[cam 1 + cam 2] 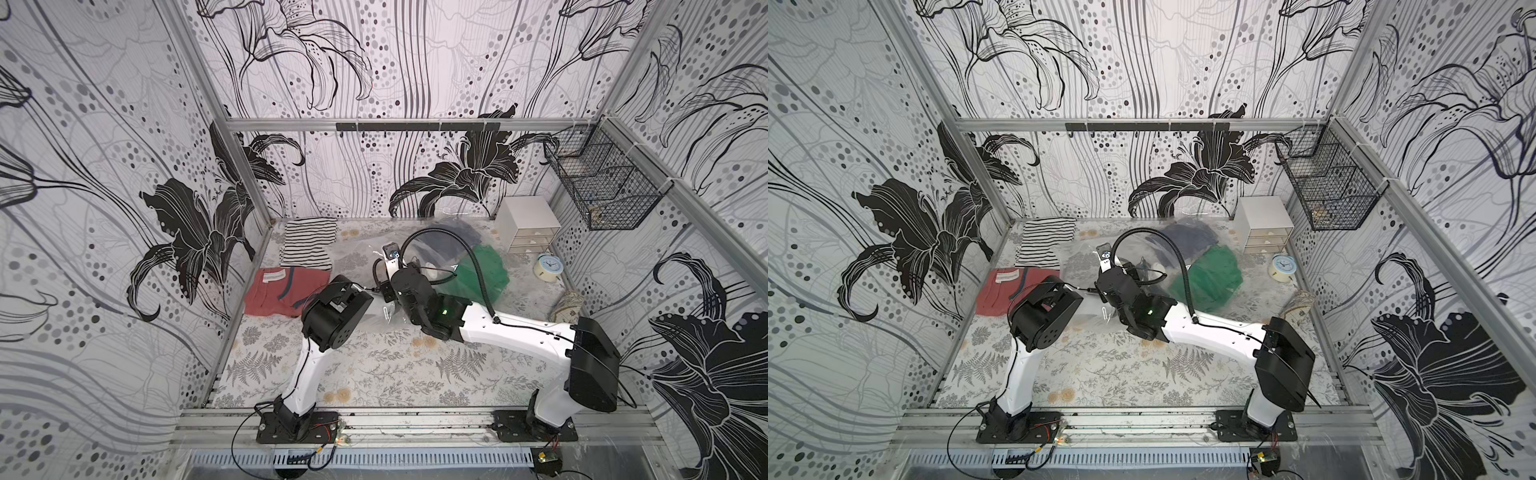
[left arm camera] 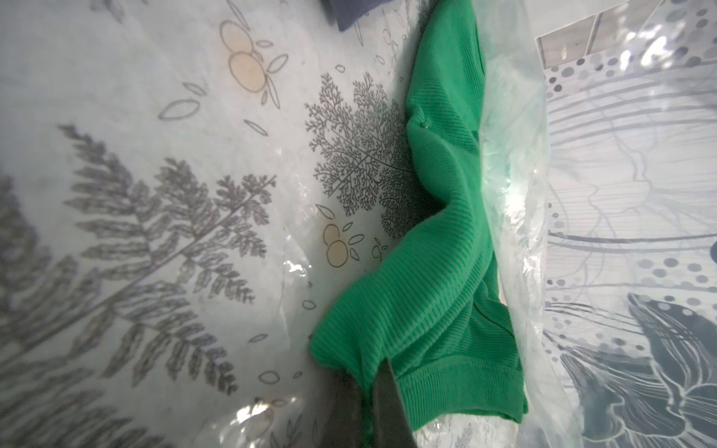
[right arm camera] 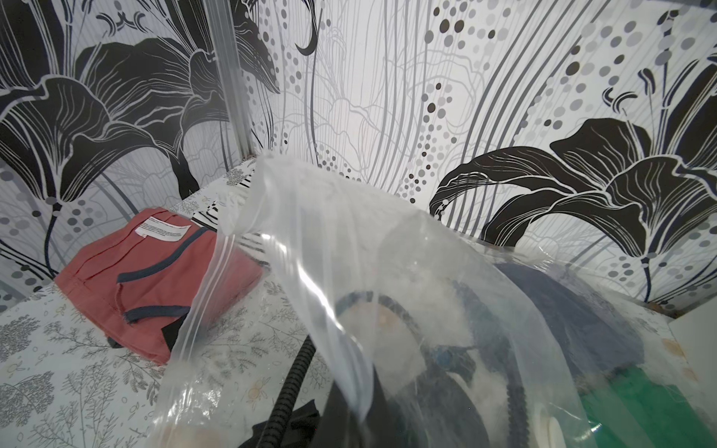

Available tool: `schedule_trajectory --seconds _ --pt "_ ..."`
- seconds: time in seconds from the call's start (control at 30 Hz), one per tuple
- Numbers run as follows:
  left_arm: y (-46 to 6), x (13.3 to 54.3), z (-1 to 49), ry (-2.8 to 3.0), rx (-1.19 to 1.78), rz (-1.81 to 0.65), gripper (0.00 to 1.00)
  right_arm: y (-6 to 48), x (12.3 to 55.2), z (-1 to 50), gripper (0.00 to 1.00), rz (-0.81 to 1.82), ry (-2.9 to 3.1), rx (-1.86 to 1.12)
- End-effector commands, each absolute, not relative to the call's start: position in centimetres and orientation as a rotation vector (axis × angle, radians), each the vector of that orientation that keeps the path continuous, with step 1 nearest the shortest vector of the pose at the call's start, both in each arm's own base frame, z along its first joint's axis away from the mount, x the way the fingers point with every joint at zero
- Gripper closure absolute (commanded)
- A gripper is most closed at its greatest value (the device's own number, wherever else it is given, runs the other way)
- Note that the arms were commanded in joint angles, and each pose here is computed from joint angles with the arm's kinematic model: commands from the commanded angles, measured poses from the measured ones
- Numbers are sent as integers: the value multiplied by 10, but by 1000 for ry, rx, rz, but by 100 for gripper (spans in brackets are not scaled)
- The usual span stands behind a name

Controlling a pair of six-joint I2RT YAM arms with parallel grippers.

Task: Take the tank top out of the vacuum bag
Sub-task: Take out the tank top from the vacuum bag.

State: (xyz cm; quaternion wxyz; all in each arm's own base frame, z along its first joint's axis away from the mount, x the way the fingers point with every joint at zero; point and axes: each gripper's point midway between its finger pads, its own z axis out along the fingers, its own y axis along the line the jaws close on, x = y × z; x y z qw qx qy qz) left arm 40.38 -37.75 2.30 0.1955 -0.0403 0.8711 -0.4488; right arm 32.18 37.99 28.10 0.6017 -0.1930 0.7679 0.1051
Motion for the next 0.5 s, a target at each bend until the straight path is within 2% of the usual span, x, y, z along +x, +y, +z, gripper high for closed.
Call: schedule_trajectory --seconds 0.0,0.47 --pt "-371 403 29 2460 -82 -1197 100 388 322 313 100 311 1715 -434" --pt "-334 411 95 2344 -58 -1287 100 389 328 289 100 217 1766 -487"
